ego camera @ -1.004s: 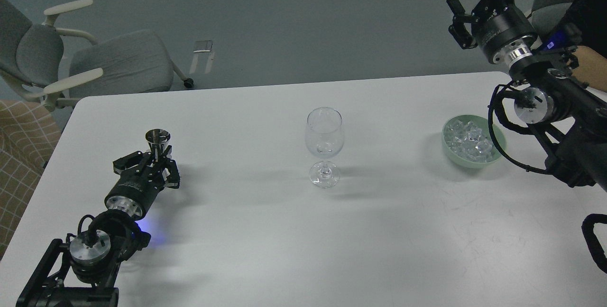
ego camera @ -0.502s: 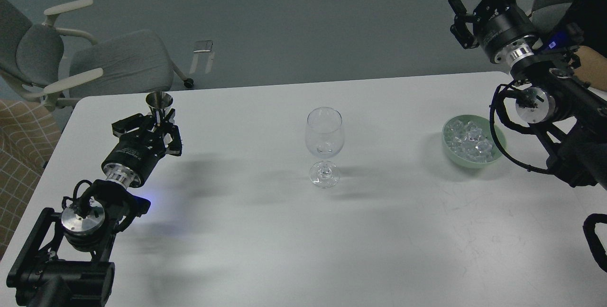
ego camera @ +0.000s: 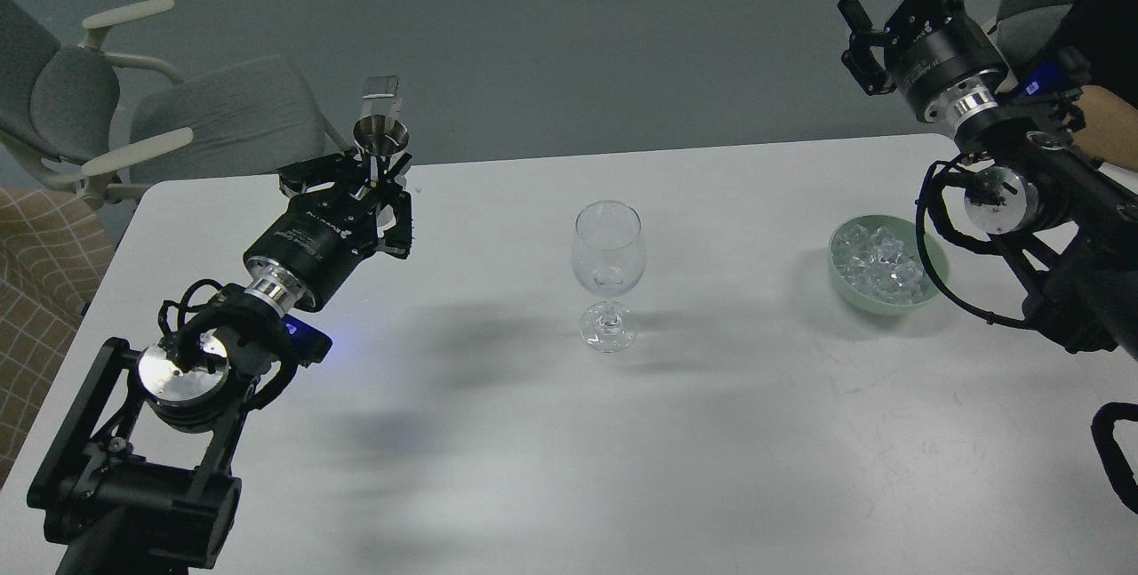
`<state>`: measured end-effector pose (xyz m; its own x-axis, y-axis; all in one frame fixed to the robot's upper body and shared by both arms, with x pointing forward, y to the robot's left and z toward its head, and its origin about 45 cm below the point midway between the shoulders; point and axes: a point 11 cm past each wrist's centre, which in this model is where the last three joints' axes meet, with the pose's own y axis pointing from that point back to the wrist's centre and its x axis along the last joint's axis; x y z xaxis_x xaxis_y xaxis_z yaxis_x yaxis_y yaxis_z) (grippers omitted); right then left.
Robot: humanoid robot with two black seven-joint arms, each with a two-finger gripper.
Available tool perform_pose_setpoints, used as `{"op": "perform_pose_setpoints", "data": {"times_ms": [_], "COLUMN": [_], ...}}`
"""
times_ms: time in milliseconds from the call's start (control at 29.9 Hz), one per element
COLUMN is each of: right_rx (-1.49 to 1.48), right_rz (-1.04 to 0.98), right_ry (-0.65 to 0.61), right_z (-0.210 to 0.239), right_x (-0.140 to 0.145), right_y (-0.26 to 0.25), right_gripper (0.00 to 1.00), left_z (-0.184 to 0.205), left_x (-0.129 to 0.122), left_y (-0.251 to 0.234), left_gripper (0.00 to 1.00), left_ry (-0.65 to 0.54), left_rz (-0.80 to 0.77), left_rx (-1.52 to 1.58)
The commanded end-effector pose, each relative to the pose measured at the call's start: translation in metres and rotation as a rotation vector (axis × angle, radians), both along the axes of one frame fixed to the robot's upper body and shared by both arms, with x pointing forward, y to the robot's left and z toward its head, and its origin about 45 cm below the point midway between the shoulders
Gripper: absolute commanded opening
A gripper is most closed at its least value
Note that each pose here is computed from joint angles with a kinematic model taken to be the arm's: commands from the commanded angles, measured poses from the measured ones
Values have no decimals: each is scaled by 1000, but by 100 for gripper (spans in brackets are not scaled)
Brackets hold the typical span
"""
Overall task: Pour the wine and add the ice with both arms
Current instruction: 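Lift the jigger with the left gripper and carry it over the wine glass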
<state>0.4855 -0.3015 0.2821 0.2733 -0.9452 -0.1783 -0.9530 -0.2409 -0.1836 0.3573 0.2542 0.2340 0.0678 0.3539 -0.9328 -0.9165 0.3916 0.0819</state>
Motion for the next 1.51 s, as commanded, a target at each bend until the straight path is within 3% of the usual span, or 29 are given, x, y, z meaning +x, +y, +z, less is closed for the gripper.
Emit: {"op": "perform_pose_setpoints", "data": {"times_ms": [0,569,1473], "right_rx": [1,1,2], "right_rz": [-1,1,4], "right_ry": [0,2,9], "right_z": [0,-1,-5], "right_x": [0,0,-2], "right_y": [-1,1,1], "right_gripper": [100,100,100], "left_z": [5,3,-6], "left_x": [1,-4,-10], "left_y": [-19,-94,-119], "left_gripper": [0,0,0], "left_ry": [14,2,-77], "left_rz": [-41,-184,-242], "left_rx": [8,84,338]}}
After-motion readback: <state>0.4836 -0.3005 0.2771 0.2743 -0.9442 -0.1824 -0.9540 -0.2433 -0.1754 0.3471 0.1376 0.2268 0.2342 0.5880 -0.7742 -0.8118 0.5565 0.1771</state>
